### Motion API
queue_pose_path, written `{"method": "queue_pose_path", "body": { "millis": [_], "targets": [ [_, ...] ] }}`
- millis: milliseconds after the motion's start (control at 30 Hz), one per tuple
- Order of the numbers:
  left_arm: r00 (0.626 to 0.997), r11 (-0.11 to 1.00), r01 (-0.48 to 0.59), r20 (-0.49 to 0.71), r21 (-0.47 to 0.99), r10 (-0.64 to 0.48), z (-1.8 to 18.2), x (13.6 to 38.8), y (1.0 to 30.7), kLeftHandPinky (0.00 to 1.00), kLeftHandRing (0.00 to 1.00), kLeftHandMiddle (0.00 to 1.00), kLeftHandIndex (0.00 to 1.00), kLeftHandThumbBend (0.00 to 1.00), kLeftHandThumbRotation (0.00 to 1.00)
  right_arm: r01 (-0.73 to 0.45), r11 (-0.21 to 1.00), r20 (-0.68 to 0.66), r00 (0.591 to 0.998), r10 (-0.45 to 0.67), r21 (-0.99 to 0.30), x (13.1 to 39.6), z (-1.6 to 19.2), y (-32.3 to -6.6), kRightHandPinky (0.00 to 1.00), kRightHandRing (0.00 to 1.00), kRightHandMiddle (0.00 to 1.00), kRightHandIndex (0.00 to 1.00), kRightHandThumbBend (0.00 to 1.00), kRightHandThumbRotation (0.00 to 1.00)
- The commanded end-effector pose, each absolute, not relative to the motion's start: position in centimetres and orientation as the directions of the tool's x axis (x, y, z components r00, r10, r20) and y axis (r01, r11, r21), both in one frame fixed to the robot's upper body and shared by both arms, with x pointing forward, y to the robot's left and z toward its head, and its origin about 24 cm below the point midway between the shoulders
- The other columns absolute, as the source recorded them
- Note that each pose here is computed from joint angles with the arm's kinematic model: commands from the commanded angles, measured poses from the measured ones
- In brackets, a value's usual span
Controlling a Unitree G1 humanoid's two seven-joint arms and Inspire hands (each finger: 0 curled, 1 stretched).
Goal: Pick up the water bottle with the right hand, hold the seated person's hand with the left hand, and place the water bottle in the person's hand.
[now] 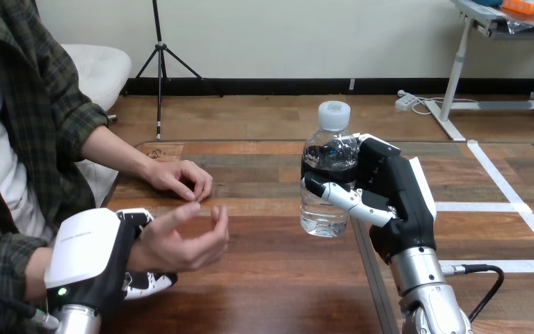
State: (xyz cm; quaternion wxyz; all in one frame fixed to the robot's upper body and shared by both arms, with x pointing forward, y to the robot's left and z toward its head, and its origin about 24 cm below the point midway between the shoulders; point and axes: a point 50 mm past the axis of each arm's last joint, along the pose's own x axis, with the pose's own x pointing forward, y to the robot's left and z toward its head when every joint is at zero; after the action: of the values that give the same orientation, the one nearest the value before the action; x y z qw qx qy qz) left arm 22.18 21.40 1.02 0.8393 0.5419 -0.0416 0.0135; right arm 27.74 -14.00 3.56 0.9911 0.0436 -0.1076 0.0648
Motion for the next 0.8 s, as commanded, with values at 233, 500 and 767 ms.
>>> {"method": "queue_pose_path", "body": {
  "millis": [233,500,767],
  "targets": [
    [0.983,0.503,-0.127,0.177,0.855,-0.052,1.49,22.75,19.86,0.32,0.38,0.43,0.45,0.76,0.00,-0.151,0.986,0.342,0.932,0.116,0.077,28.88,6.63,-13.87,0.32,0.38,0.44,0.45,0.30,0.00],
    [0.980,0.510,-0.139,0.191,0.849,-0.050,1.52,22.70,19.66,0.33,0.38,0.43,0.45,0.76,0.00,-0.146,0.986,0.339,0.934,0.110,0.082,28.87,6.63,-13.86,0.31,0.38,0.44,0.45,0.30,0.00],
    [0.977,0.518,-0.156,0.209,0.841,-0.046,1.47,22.68,19.50,0.33,0.38,0.43,0.45,0.76,0.00,-0.144,0.987,0.339,0.934,0.111,0.074,28.90,6.63,-13.90,0.32,0.38,0.44,0.45,0.30,0.00]
  ]
}}
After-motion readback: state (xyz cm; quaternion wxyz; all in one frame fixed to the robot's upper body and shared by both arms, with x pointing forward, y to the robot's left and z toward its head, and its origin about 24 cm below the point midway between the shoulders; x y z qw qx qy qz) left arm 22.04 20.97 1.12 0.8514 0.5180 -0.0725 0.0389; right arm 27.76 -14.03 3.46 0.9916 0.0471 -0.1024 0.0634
